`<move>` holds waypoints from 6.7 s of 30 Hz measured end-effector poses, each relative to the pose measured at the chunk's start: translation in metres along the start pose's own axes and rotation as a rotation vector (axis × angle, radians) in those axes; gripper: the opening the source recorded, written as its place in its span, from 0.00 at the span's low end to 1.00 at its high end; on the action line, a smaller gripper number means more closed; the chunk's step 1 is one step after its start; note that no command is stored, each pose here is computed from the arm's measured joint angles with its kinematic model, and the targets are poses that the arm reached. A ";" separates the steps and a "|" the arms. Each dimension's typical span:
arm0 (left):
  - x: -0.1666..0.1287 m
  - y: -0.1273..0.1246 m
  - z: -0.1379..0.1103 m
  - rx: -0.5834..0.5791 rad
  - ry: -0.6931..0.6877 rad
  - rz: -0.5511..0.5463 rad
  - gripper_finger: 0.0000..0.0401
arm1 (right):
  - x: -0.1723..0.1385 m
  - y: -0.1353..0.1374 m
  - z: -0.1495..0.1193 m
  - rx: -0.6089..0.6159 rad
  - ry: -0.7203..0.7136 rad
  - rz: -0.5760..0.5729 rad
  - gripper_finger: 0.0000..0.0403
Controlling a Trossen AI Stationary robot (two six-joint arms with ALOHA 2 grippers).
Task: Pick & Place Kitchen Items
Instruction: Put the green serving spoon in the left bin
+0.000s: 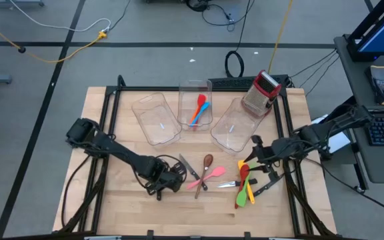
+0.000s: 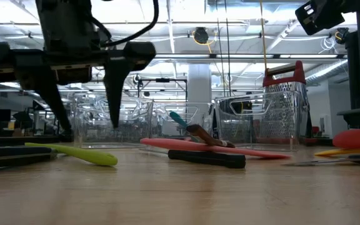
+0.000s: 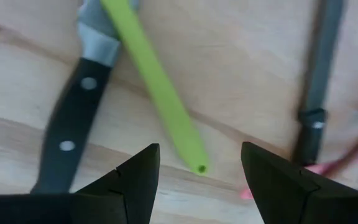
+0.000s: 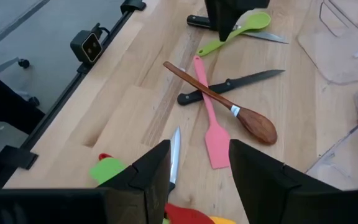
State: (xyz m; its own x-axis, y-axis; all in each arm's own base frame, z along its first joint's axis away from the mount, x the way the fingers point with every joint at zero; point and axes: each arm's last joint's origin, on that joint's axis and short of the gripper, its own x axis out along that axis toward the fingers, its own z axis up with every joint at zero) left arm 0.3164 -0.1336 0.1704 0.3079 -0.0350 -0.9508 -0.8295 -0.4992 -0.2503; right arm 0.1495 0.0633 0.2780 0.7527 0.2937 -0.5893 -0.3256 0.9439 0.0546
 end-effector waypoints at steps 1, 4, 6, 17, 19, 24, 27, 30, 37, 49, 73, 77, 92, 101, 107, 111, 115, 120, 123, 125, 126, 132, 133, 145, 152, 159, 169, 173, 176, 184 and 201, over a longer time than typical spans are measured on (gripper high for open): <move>0.003 0.000 -0.001 -0.009 0.007 0.015 0.57 | -0.002 0.000 -0.001 -0.003 0.004 0.000 0.39; 0.011 0.002 -0.001 -0.025 0.011 0.059 0.57 | -0.006 0.000 -0.004 -0.006 0.014 0.000 0.39; 0.015 0.003 -0.001 -0.030 -0.001 0.065 0.57 | -0.008 -0.001 -0.005 -0.013 0.018 -0.001 0.39; 0.043 -0.003 0.004 -0.009 -0.024 0.098 0.57 | -0.013 -0.001 -0.009 -0.030 0.043 -0.002 0.39; 0.046 -0.004 0.006 -0.014 -0.031 0.117 0.57 | -0.013 -0.001 -0.009 -0.030 0.043 -0.002 0.39; 0.051 -0.006 0.010 0.000 -0.037 0.140 0.52 | -0.013 -0.001 -0.009 -0.030 0.044 -0.001 0.39; 0.051 -0.006 0.012 0.000 -0.047 0.148 0.41 | -0.013 -0.001 -0.010 -0.030 0.047 -0.002 0.39; 0.051 -0.002 0.011 -0.002 -0.060 0.161 0.27 | -0.013 -0.001 -0.010 -0.030 0.047 -0.002 0.39; 0.049 0.006 0.006 -0.002 -0.107 0.121 0.10 | -0.013 -0.001 -0.010 -0.030 0.047 -0.002 0.39; 0.031 0.011 0.004 0.029 -0.138 0.056 0.10 | -0.013 -0.001 -0.009 -0.029 0.042 -0.001 0.39; -0.017 0.014 -0.007 0.105 -0.081 -0.131 0.10 | -0.013 -0.001 -0.009 -0.022 0.042 -0.009 0.39; -0.029 0.019 -0.016 0.145 -0.009 -0.166 0.10 | -0.013 -0.002 -0.009 -0.022 0.040 -0.034 0.39; -0.070 -0.013 -0.035 0.417 0.136 -0.612 0.10 | -0.013 -0.003 -0.006 -0.024 0.004 -0.087 0.39; -0.088 -0.048 -0.038 0.775 0.135 -0.913 0.10 | -0.013 -0.005 -0.005 -0.022 -0.006 -0.134 0.39; -0.108 -0.060 -0.045 1.011 0.105 -1.191 0.10 | -0.013 -0.005 -0.005 -0.021 -0.005 -0.134 0.39; -0.127 -0.065 -0.050 1.083 0.084 -1.422 0.10 | -0.013 -0.005 -0.005 -0.021 -0.005 -0.134 0.39; -0.147 -0.066 -0.052 1.156 0.041 -1.678 0.10 | -0.013 -0.005 -0.005 -0.021 -0.005 -0.134 0.39; -0.163 -0.064 -0.053 1.226 -0.001 -1.900 0.10 | -0.013 -0.005 -0.005 -0.021 -0.005 -0.134 0.39; -0.164 -0.063 -0.053 1.253 -0.014 -1.918 0.10 | -0.013 -0.005 -0.005 -0.021 -0.004 -0.134 0.39; -0.164 -0.063 -0.053 1.254 -0.011 -1.919 0.10 | -0.013 -0.005 -0.005 -0.021 -0.004 -0.134 0.39; -0.164 -0.063 -0.053 1.252 -0.008 -1.918 0.10 | -0.013 -0.005 -0.005 -0.021 -0.004 -0.134 0.39; -0.158 -0.066 -0.052 1.183 0.009 -1.815 0.10 | -0.013 -0.005 -0.005 -0.021 -0.004 -0.134 0.39; -0.154 -0.067 -0.051 1.147 0.017 -1.755 0.10 | -0.013 -0.005 -0.005 -0.021 -0.004 -0.134 0.39; -0.084 -0.063 -0.018 0.722 0.136 -0.835 0.10 | -0.013 -0.005 -0.005 -0.021 -0.004 -0.134 0.39; -0.097 -0.061 0.027 0.595 0.017 -0.589 0.10 | -0.013 -0.005 -0.005 -0.021 -0.003 -0.134 0.39; -0.127 -0.062 0.097 0.474 -0.202 -0.408 0.10 | -0.013 -0.005 -0.005 -0.021 -0.004 -0.134 0.39; -0.134 -0.074 0.192 0.363 -0.250 -0.111 0.10 | -0.013 -0.005 -0.005 -0.021 -0.004 -0.135 0.39; -0.131 -0.078 0.213 0.358 -0.240 -0.081 0.10 | -0.013 -0.005 -0.005 -0.021 -0.004 -0.135 0.39; -0.128 -0.075 0.223 0.348 -0.229 -0.060 0.10 | -0.013 -0.005 -0.005 -0.021 -0.004 -0.135 0.39; -0.102 -0.064 0.226 0.354 -0.154 -0.031 0.10 | -0.013 -0.005 -0.005 -0.020 -0.005 -0.137 0.39; -0.072 -0.058 0.241 0.395 -0.113 -0.113 0.10 | -0.013 -0.005 -0.005 -0.020 -0.005 -0.138 0.39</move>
State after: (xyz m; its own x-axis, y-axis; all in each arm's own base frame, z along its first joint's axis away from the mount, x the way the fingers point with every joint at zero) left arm 0.2297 0.1066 0.2092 0.3723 0.1074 -0.9219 -0.9151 -0.1234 -0.3840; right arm 0.1383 0.0541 0.2812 0.7942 0.1618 -0.5857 -0.2299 0.9723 -0.0432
